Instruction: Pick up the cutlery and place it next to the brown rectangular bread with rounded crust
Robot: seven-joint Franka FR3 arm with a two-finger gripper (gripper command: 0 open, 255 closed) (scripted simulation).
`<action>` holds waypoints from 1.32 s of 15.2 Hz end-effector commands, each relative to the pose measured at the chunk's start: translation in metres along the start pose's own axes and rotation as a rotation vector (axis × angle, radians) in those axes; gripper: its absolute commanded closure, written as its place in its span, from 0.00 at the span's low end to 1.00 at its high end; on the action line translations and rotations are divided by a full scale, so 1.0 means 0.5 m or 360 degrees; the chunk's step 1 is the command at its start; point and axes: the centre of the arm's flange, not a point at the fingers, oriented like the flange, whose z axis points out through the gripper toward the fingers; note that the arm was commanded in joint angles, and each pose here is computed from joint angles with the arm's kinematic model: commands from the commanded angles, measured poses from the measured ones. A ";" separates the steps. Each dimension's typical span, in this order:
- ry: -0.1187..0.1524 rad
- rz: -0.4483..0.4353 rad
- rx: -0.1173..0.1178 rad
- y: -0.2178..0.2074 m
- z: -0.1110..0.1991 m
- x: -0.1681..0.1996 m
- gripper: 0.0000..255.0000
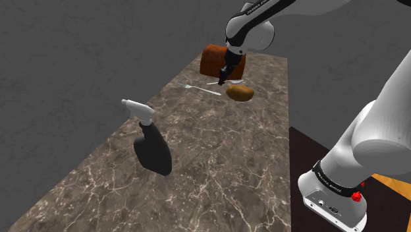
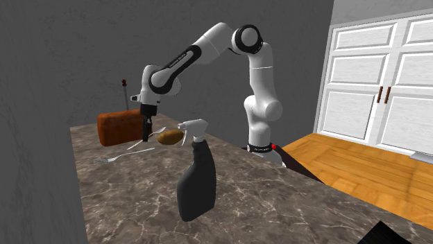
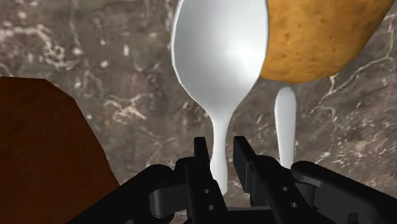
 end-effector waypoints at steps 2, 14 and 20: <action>-0.0006 -0.0001 0.0002 0.000 0.015 -0.006 1.00; -0.0006 -0.0001 0.0002 0.000 0.015 -0.006 0.00; -0.0006 -0.0001 0.0002 0.001 -0.085 -0.005 0.00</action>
